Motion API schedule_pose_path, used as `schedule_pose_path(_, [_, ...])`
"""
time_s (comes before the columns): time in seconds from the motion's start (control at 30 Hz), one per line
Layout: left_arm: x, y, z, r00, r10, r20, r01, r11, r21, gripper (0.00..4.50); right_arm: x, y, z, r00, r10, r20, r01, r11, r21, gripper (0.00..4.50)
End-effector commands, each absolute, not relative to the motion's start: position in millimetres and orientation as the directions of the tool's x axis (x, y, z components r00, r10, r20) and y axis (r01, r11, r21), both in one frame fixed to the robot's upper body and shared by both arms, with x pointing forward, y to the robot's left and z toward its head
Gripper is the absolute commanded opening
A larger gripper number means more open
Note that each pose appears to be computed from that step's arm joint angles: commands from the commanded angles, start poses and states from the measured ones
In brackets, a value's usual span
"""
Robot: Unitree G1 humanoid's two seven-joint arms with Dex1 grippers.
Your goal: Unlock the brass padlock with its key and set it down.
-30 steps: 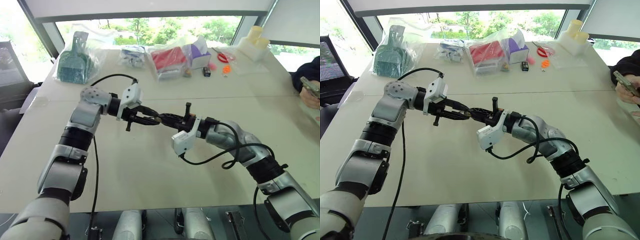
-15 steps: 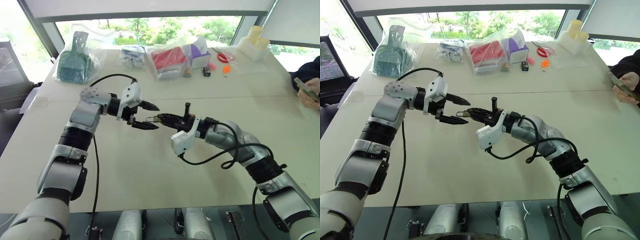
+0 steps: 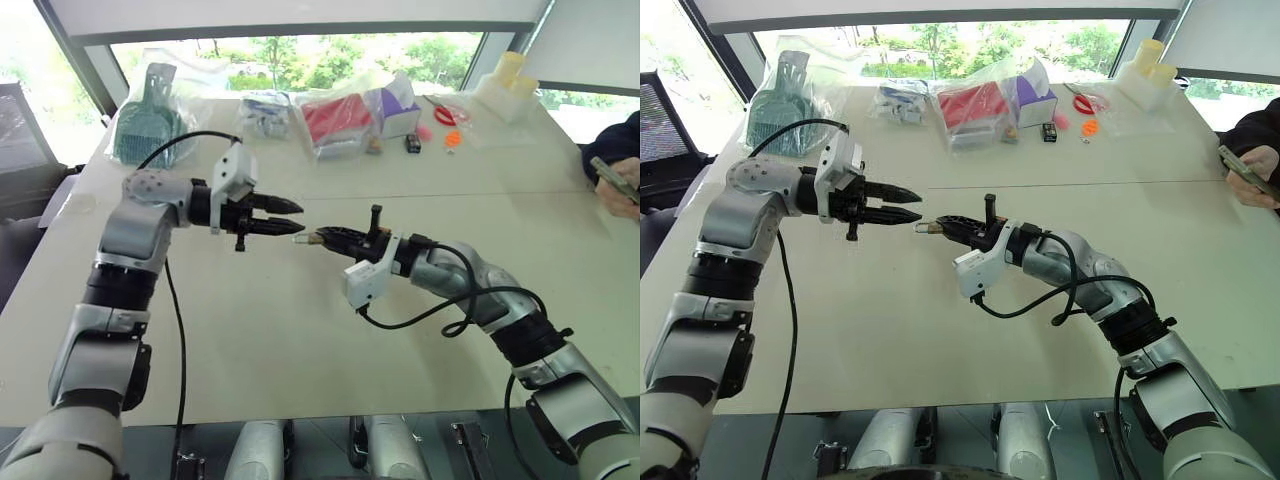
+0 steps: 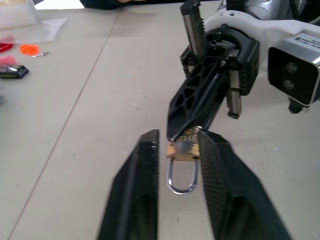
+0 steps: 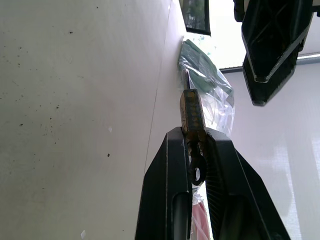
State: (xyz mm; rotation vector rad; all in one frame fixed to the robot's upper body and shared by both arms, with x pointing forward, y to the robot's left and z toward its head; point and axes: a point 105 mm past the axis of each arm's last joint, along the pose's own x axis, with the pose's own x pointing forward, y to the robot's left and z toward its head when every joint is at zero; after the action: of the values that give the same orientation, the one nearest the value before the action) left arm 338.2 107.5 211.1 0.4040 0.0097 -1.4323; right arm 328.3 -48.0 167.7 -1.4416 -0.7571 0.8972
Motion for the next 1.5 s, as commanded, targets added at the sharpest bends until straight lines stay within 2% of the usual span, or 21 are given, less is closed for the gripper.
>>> schedule_pose_path(0.03, [335.5, 110.7, 211.2, 0.166, -0.953, -0.253, 0.95, 0.085, 0.301, 0.04, 329.2, -47.1, 188.6, 0.48, 0.877, -0.025, -0.013, -0.022, -1.0, 0.0])
schedule_pose_path(0.67, [359.2, 105.7, 173.7, 0.208, -0.938, -0.278, 0.957, 0.136, 0.257, 0.04, 326.5, -45.9, 190.9, 0.474, 0.88, -0.027, -0.011, -0.024, -1.0, 0.0])
schedule_pose_path(0.93, [372.6, 109.8, 181.6, 0.295, -0.933, -0.206, 0.932, 0.233, 0.279, 0.04, 325.6, -46.1, 187.7, 0.476, 0.879, -0.036, -0.028, -0.026, -0.999, 0.0])
schedule_pose_path(1.23, [361.2, 144.8, 174.3, 0.388, -0.893, -0.231, 0.908, 0.327, 0.262, 0.04, 344.4, -64.7, 150.6, 0.556, 0.812, -0.177, -0.132, -0.124, -0.983, 0.0])
schedule_pose_path(1.47, [334.5, 151.3, 156.5, 0.421, -0.87, -0.257, 0.901, 0.366, 0.234, 0.04, 354.0, -70.2, 131.2, 0.564, 0.784, -0.26, -0.207, -0.17, -0.963, 0.0])
schedule_pose_path(1.5, [329.6, 150.3, 154.2, 0.419, -0.87, -0.258, 0.902, 0.369, 0.223, 0.01, 354.1, -70.2, 130.3, 0.561, 0.785, -0.263, -0.207, -0.174, -0.963, 0.45])
